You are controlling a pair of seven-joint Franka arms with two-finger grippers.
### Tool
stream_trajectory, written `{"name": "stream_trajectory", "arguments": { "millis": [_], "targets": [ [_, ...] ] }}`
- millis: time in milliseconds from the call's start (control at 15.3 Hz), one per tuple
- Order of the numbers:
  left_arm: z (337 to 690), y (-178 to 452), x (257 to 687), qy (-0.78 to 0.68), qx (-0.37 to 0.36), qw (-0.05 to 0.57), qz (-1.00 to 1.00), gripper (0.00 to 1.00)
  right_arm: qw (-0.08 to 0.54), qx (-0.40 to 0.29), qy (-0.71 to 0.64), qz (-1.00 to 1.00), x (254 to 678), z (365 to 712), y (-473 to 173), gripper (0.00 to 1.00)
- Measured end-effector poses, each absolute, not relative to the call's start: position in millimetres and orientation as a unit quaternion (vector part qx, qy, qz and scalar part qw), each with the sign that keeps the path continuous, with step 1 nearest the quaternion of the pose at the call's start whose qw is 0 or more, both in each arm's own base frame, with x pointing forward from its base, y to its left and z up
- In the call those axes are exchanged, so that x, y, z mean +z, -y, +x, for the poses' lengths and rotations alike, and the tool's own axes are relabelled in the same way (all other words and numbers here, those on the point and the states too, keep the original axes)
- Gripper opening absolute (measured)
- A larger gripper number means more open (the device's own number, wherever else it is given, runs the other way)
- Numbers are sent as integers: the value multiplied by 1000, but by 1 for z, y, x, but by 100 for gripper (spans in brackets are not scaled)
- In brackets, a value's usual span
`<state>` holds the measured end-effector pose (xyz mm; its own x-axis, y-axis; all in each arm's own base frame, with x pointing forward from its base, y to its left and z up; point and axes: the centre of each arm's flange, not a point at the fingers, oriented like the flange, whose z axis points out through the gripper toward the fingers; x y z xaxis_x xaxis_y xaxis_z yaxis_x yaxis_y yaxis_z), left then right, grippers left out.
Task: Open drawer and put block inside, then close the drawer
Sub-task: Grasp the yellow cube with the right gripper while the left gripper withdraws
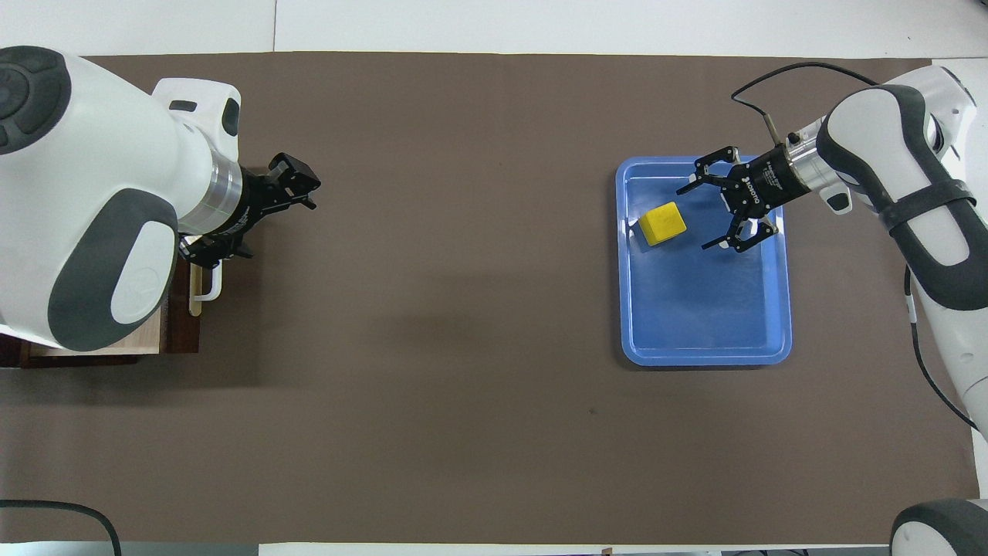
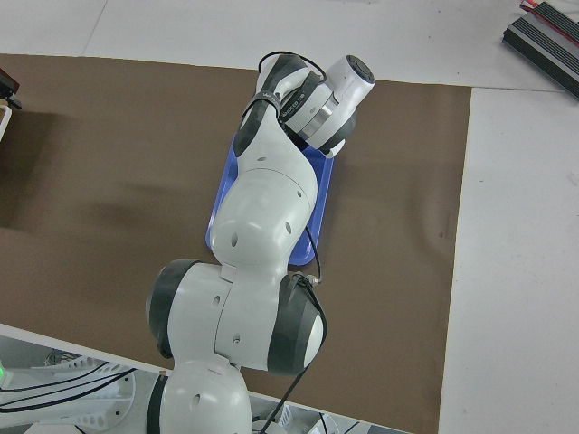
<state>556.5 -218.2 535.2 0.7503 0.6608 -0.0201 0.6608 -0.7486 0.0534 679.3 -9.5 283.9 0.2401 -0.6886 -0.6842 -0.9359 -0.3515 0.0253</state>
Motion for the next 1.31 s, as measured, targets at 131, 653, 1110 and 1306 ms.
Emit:
{"name": "stream_trajectory", "arguments": {
  "millis": [131, 653, 1110, 1306],
  "targets": [
    [550, 236, 535, -458, -6, 31, 888, 100, 201, 312, -531, -762, 280, 682, 4, 100],
    [527, 271, 521, -650, -21, 13, 760, 100, 212, 316, -526, -760, 275, 688, -22, 100],
    [515, 278, 518, -692, -22, 6, 721, 100, 206, 314, -527, -763, 273, 687, -19, 100],
    [515, 276, 514, -703, -22, 4, 711, 100, 203, 312, -521, -769, 271, 686, -18, 98]
  ]
}}
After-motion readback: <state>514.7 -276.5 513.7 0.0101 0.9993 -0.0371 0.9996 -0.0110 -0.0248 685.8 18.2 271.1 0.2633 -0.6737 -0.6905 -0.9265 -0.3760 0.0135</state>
